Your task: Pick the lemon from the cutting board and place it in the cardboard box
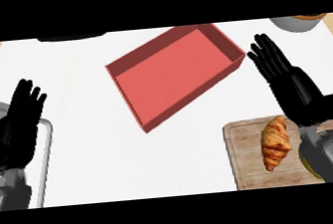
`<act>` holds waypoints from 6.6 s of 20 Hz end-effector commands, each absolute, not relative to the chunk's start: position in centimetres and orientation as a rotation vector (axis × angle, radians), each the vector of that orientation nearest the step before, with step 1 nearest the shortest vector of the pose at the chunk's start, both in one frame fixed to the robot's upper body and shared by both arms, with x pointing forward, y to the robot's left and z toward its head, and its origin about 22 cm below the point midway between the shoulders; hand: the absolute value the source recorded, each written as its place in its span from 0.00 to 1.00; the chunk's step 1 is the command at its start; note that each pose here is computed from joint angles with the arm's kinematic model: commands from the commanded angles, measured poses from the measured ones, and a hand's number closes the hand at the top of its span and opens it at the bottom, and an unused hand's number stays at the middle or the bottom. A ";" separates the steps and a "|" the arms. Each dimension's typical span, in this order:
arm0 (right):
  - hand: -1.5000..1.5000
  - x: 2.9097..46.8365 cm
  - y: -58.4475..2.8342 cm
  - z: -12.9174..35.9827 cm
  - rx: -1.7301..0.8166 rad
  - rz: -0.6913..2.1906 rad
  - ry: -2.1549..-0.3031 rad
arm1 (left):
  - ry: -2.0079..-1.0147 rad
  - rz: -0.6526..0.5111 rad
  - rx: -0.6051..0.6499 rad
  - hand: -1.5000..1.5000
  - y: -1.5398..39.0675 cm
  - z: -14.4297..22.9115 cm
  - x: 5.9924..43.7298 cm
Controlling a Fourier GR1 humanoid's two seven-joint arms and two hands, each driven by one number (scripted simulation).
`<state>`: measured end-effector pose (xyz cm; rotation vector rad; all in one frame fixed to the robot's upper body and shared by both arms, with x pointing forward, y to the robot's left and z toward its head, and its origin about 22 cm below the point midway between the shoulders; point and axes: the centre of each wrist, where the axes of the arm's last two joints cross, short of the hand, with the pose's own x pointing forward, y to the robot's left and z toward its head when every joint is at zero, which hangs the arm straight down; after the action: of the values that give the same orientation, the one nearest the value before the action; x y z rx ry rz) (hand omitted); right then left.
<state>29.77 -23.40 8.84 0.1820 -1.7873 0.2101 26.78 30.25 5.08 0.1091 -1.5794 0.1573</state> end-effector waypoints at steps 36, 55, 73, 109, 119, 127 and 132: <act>0.00 13.8 -27.2 9.3 -1.104 0.369 -0.772 | -1.600 -0.447 -0.023 0.50 21.0 4.6 27.7; 0.00 17.4 -24.5 5.3 -1.110 0.371 -0.639 | -1.602 -0.462 -0.032 0.50 21.2 3.2 28.3; 0.00 19.7 -25.5 2.1 -1.052 0.410 -0.576 | -1.598 -0.450 -0.024 0.50 21.6 3.3 28.9; 1.00 20.0 -16.7 3.6 -0.850 1.382 -1.285 | -1.624 -0.557 -0.146 0.50 18.2 4.6 28.6; 1.00 21.5 -13.4 9.8 -0.649 1.609 -1.861 | -1.599 -0.457 -0.043 0.50 21.8 3.7 27.6; 1.00 18.0 -15.2 17.0 -0.468 1.438 -2.074 | -1.597 -0.458 -0.040 0.50 20.6 4.8 29.0; 1.00 16.4 -16.2 21.1 -0.492 1.290 -2.085 | -1.601 -0.448 -0.029 0.50 19.5 3.4 29.0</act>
<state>17.72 -15.82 18.46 -0.5173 -2.0600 1.3604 28.37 20.40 3.92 -0.0353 -1.6002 -0.4443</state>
